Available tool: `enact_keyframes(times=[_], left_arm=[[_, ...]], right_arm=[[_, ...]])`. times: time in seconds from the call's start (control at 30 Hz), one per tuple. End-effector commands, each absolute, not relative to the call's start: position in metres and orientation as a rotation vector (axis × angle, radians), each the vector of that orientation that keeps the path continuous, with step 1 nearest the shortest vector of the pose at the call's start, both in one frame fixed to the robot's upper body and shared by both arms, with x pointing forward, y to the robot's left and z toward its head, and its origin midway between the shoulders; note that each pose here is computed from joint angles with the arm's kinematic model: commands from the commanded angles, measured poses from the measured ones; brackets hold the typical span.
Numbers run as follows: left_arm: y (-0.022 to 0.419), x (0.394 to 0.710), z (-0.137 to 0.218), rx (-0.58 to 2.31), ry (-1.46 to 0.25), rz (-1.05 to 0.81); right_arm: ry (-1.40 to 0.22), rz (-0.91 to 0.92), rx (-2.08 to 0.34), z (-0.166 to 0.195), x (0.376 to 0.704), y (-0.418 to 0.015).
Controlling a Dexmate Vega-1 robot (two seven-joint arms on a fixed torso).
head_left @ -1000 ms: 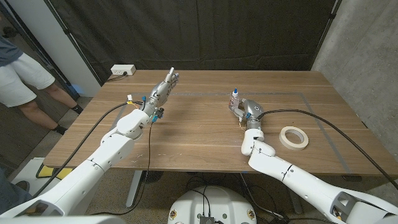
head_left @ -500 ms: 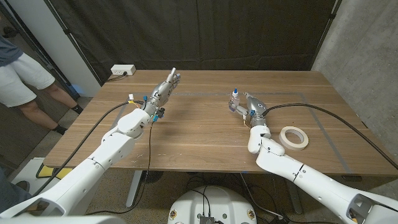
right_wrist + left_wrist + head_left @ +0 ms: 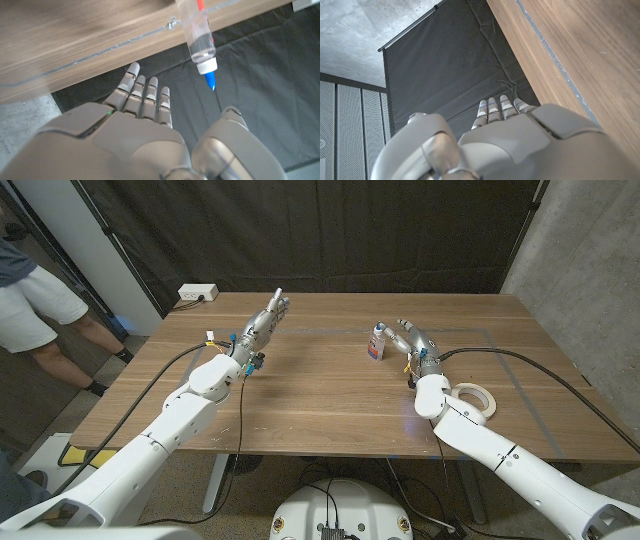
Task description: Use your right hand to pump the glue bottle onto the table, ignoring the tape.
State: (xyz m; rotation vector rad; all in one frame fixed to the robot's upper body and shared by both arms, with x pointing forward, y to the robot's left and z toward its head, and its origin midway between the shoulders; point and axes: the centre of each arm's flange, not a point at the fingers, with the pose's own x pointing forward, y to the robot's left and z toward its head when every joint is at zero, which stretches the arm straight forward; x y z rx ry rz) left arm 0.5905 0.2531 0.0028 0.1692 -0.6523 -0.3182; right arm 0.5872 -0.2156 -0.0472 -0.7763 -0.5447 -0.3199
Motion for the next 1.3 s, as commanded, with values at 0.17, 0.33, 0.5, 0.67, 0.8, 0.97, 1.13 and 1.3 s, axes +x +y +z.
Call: enact_keyframes(times=[0.17,0.33,0.5,0.67,0.8,0.97,1.13,1.3], left_arm=[[0.254,0.59,0.003,0.164,-0.652,-0.331],[0.257,0.585,0.006,0.182,-0.683,-0.324],[0.257,0.59,0.0,0.169,-0.658,-0.345],[0.256,0.59,0.001,0.19,-0.68,-0.358],[0.256,0.597,0.001,0.179,-0.661,-0.373],[0.258,0.601,0.004,0.194,-0.67,-0.384],[0.261,0.608,0.002,0.17,-0.657,-0.389],[0.262,0.611,0.002,0.165,-0.655,-0.393]], right_arm=[[-0.704,-0.254,-0.504,-0.018,0.578,-0.235],[-0.733,-0.119,-0.431,-0.009,0.587,-0.242],[-0.76,-0.023,-0.323,-0.001,0.595,-0.246],[-0.799,0.019,-0.2,-0.001,0.603,-0.243],[-0.791,0.07,-0.111,-0.005,0.612,-0.242],[-0.767,0.119,-0.062,-0.008,0.617,-0.246],[-0.748,0.162,-0.027,-0.008,0.625,-0.252],[-0.748,0.159,-0.027,-0.006,0.63,-0.252]])
